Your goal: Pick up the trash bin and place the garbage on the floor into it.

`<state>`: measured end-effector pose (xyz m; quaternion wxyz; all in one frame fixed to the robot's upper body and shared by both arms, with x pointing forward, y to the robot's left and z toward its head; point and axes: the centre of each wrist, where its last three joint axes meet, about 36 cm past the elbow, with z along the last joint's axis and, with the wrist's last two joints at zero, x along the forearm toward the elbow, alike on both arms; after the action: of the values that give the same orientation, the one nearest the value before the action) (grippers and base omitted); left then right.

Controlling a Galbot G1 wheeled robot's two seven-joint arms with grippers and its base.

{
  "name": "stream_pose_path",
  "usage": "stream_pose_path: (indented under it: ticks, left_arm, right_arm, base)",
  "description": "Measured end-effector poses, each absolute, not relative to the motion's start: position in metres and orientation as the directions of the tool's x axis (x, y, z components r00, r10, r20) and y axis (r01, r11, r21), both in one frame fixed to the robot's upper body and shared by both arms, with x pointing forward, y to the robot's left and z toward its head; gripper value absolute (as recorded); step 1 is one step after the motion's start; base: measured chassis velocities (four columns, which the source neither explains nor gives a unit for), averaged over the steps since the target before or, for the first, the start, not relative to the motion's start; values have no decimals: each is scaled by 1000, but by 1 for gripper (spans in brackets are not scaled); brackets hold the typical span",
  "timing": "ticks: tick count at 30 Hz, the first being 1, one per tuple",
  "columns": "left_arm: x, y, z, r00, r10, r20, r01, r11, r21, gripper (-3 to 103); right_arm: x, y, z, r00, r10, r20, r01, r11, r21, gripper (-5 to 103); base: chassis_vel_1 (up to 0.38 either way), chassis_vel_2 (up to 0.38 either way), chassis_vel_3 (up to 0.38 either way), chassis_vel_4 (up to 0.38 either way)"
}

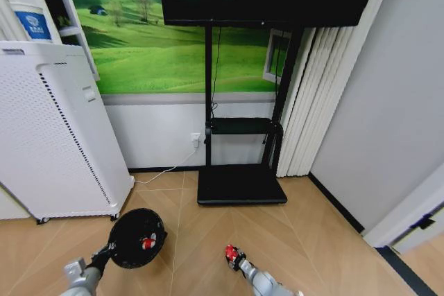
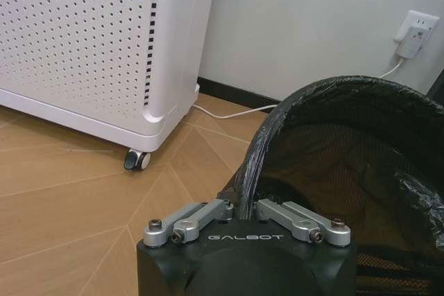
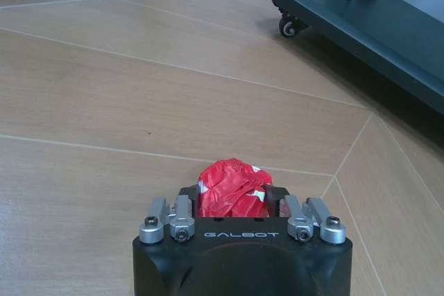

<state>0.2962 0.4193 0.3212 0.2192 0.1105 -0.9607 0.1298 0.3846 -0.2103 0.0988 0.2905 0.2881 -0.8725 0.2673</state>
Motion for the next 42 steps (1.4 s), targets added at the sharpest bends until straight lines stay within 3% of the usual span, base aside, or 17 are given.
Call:
stream_pose_path:
  ticks: [30,31,32,42]
  left_arm:
    - [298,417,320,-879,-148,453,-262,945,-198,2]
    - [310,407,319,-883,-113,455,-223,955,-194,2]
    - [315,403,320,-886,-98,453,-205,960,-192,2]
    - [321,402,324,-892,-89,444,-189,964,-187,2]
  right_arm:
    - [382,-212,99,-669,-341,661,-641,715,-280,48]
    - [379,-234,110,-714,-293,636,-547,800,-247,47]
    - [384,-248,124,-757,-267,597,-492,834,-251,47]
    - [396,-258,165,-832,-260,491,-424,868,-259,47]
  base:
    - [0,0,0,0]
    - [0,0,0,0]
    - [-28,54,45,-8]
    - [-17,-18,-12,-6]
